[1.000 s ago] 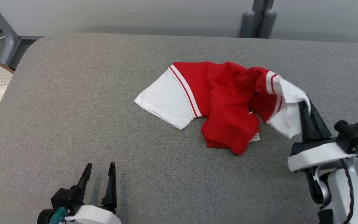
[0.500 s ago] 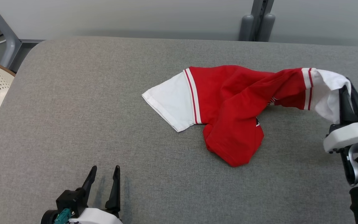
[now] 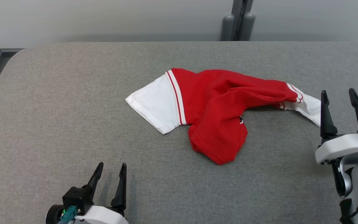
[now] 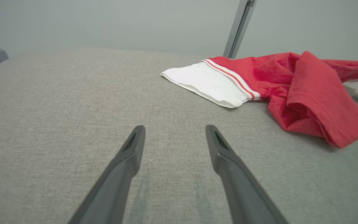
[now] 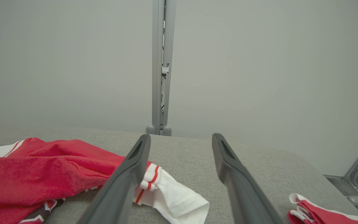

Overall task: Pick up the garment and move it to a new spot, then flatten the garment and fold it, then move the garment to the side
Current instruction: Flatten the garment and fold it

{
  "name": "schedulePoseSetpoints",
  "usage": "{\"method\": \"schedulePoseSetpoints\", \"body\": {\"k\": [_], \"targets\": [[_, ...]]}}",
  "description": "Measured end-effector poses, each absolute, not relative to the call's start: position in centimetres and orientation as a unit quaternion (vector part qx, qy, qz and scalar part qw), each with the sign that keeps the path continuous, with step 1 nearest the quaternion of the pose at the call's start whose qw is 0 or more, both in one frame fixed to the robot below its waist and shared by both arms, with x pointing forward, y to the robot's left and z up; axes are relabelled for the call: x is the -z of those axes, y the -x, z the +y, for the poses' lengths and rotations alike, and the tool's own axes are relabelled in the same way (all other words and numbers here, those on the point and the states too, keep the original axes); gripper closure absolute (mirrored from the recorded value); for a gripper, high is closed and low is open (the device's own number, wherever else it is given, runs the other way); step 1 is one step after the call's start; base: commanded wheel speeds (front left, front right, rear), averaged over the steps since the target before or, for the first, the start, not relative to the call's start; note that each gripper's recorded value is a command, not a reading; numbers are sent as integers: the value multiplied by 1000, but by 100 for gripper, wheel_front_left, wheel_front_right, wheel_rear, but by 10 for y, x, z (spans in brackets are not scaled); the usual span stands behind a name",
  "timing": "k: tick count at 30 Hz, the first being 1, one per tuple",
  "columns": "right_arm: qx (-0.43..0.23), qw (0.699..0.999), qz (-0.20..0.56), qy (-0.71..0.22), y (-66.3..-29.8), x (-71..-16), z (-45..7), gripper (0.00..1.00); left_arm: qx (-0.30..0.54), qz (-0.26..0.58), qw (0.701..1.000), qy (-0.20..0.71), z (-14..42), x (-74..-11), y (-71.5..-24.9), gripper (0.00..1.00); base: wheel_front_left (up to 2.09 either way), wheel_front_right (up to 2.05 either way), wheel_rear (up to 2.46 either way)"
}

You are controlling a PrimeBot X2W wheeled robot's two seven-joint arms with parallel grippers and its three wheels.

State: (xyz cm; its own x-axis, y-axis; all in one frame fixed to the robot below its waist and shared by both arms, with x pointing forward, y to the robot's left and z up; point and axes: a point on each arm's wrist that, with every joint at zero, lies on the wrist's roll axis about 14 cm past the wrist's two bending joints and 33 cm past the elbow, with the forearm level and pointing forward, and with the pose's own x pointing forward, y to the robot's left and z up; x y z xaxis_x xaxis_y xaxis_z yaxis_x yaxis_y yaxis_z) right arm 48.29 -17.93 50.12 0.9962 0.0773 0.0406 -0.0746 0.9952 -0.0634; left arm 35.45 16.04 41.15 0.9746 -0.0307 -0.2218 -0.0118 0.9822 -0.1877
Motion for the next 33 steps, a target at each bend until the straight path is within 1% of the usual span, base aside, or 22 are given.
{"method": "schedulePoseSetpoints", "body": {"k": [5, 9, 12, 17, 25, 33], "targets": [[-25, 1000, -8, 15, -461, -489, -188, 0, 67, 99, 987, 103, 124, -421, -373, 0, 0, 0, 0], [-19, 1000, 3, 9, -447, -480, -193, 0, 132, 97, 980, 117, 86, -425, -382, 0, 0, 0, 0], [-12, 1000, 11, 9, -441, -474, -199, 0, 173, 104, 972, 124, 61, -422, -386, 0, 0, 0, 0], [2, 1000, 23, 10, -435, -466, -210, 0, 215, 128, 957, 147, 32, -410, -390, 0, 0, 0, 0], [18, 999, 41, 15, -428, -454, -223, 0, 245, 146, 944, 168, 8, -398, -403, 0, 0, 0, 0], [20, 999, 50, 10, -425, -448, -224, 0, 246, 144, 943, 174, 4, -398, -414, 0, 0, 0, 0]]}}
